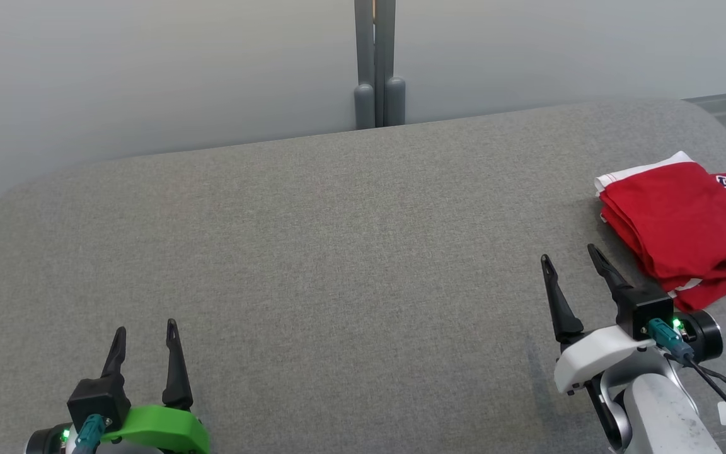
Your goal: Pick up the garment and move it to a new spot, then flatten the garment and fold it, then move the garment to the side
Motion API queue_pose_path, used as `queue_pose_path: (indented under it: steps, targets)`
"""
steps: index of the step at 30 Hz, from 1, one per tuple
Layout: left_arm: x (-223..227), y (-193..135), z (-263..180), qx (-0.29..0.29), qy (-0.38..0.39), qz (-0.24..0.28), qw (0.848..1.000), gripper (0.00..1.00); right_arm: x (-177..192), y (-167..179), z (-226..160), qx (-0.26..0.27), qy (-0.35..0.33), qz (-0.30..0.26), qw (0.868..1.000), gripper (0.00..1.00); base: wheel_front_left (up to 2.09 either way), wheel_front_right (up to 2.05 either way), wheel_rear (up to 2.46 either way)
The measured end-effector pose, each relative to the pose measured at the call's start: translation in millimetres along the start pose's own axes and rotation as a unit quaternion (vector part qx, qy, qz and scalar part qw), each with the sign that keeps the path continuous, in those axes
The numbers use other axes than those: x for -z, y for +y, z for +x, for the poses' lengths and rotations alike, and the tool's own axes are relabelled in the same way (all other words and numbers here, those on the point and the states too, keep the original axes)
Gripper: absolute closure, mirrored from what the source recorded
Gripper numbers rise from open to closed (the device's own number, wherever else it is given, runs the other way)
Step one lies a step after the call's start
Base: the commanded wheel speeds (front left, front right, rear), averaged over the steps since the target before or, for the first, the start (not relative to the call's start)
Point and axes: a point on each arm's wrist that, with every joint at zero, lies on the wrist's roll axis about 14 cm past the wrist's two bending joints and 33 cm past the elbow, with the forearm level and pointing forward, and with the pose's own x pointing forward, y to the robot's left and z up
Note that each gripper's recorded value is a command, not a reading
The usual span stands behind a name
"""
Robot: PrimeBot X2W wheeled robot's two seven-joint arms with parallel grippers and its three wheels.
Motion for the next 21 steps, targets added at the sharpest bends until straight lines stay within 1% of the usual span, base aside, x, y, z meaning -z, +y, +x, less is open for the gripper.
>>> queue_pose_path:
  steps: [7,21]
  targets:
    - [4.6,-1.8,-1.2,0.004,0.007,0.003,1.000,0.00,-0.8,1.0,0.7,0.001,-0.001,-0.004,1.000,0.00,0.00,0.00,0.00]
    - [7.1,-5.0,-1.4,0.009,0.011,0.003,1.000,0.00,-1.5,-1.5,0.6,0.009,-0.004,0.006,1.000,0.00,0.00,0.00,0.00]
